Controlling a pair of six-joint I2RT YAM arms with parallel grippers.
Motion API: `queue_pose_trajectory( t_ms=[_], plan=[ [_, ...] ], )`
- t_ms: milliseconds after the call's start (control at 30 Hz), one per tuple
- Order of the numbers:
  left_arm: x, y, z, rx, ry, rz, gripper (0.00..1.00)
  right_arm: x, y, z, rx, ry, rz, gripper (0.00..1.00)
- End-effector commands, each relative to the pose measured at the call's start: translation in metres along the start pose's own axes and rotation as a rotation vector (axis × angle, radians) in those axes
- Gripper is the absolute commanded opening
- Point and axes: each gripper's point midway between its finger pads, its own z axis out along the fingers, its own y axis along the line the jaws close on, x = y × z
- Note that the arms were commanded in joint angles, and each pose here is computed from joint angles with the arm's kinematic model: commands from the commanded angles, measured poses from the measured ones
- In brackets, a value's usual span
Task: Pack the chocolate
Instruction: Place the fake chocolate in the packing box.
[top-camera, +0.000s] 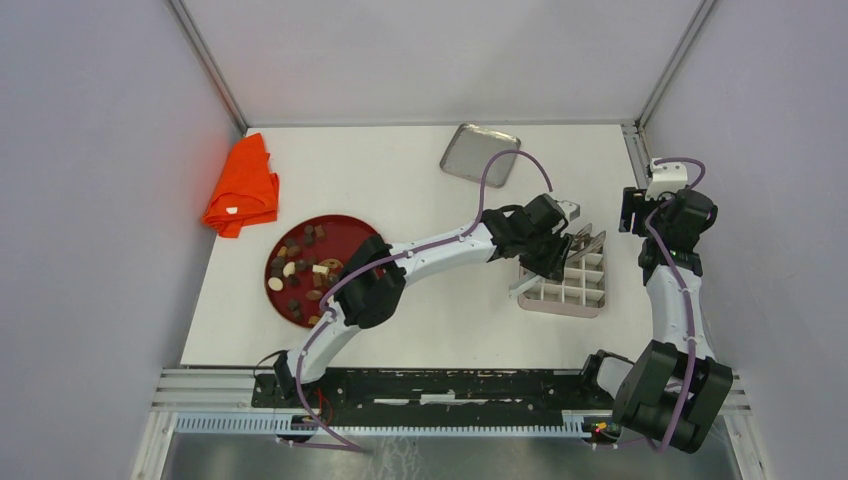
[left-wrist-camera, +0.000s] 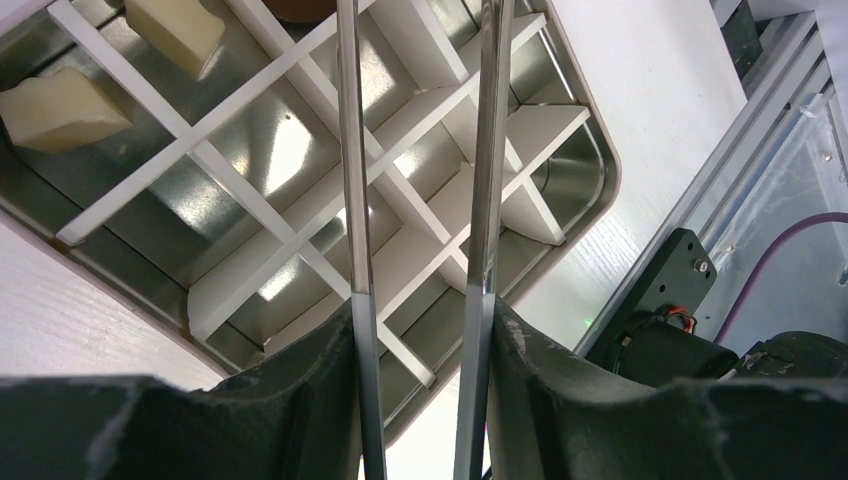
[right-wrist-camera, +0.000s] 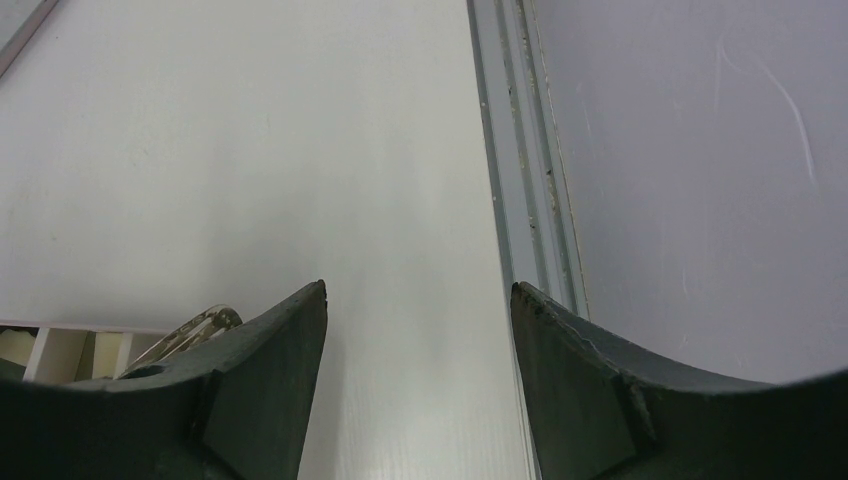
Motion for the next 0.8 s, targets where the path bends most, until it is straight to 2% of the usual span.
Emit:
queue_pose_trajectory(
  t_ms=[0,333,467,767],
  plan=[
    [-0.021,-0.012,-0.006,0.030,-0.060,0.053,0.46,-0.009,-0.002,0.000,0.003,-0.037,-0.002,0.73],
    [-0.043,-0.037,-0.047,0.090,-0.146,0.061,0.41,-0.009,-0.001,-0.001,-0.003,-0.038,-0.006,0.73],
    [-0.040,-0.038,-0.066,0.091,-0.171,0.056,0.40,-0.010,0.003,0.000,-0.026,-0.038,-0.014,0.73],
    [-0.019,-0.023,-0.117,0.013,-0.185,0.047,0.40,-0.012,0.034,-0.007,-0.231,-0.048,-0.128,0.74]
  ],
)
